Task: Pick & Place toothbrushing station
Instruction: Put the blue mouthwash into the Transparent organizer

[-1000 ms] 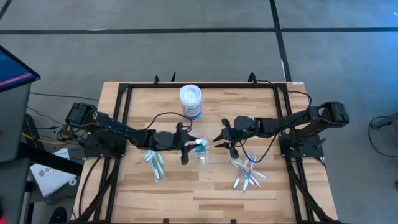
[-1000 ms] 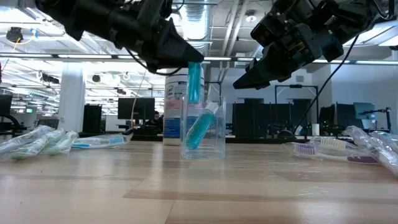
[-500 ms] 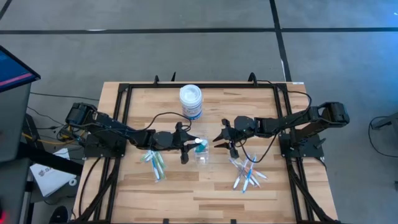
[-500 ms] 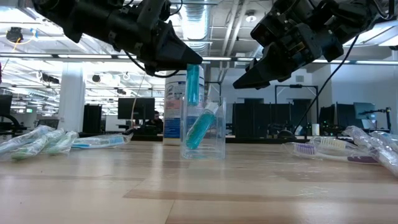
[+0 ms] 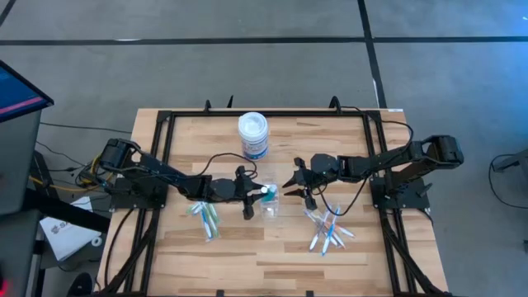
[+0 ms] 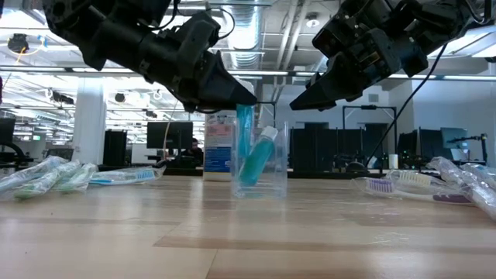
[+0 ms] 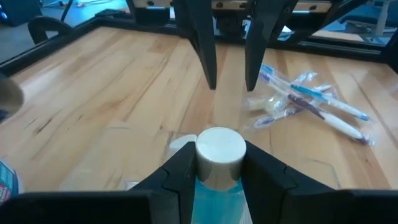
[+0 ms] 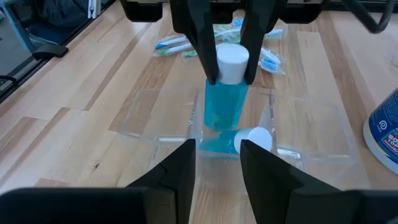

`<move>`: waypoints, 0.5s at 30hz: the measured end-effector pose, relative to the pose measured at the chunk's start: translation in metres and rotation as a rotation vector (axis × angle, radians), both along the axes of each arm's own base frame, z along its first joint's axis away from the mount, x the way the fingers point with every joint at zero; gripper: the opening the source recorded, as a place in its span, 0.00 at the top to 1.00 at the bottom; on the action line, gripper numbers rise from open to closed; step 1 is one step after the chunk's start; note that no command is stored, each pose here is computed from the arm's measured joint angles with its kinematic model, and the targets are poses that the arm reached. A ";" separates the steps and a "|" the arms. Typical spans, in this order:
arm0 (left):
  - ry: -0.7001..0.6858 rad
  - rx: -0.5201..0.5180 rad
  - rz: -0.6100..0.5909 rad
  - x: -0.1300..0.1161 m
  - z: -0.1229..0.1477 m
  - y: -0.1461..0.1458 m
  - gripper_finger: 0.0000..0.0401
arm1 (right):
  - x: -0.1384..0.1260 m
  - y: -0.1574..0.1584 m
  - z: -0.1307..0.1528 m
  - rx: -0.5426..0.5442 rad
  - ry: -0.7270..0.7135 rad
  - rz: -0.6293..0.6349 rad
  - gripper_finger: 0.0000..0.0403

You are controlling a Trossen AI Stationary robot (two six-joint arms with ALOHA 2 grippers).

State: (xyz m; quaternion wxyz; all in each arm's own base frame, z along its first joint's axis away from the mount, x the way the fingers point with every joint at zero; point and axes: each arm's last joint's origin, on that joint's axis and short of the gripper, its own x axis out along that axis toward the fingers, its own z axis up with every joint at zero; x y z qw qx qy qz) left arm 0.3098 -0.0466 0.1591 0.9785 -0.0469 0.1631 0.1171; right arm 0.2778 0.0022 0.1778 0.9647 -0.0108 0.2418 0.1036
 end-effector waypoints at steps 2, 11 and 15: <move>-0.002 -0.001 0.000 0.000 0.000 0.000 0.75 | 0.000 0.000 0.000 0.000 0.002 0.000 0.71; 0.008 -0.017 0.009 -0.004 -0.005 0.001 0.75 | 0.000 0.000 0.000 0.000 0.002 0.000 0.71; 0.002 -0.025 0.012 -0.006 -0.007 0.002 0.74 | 0.000 0.000 0.000 0.000 0.002 0.000 0.71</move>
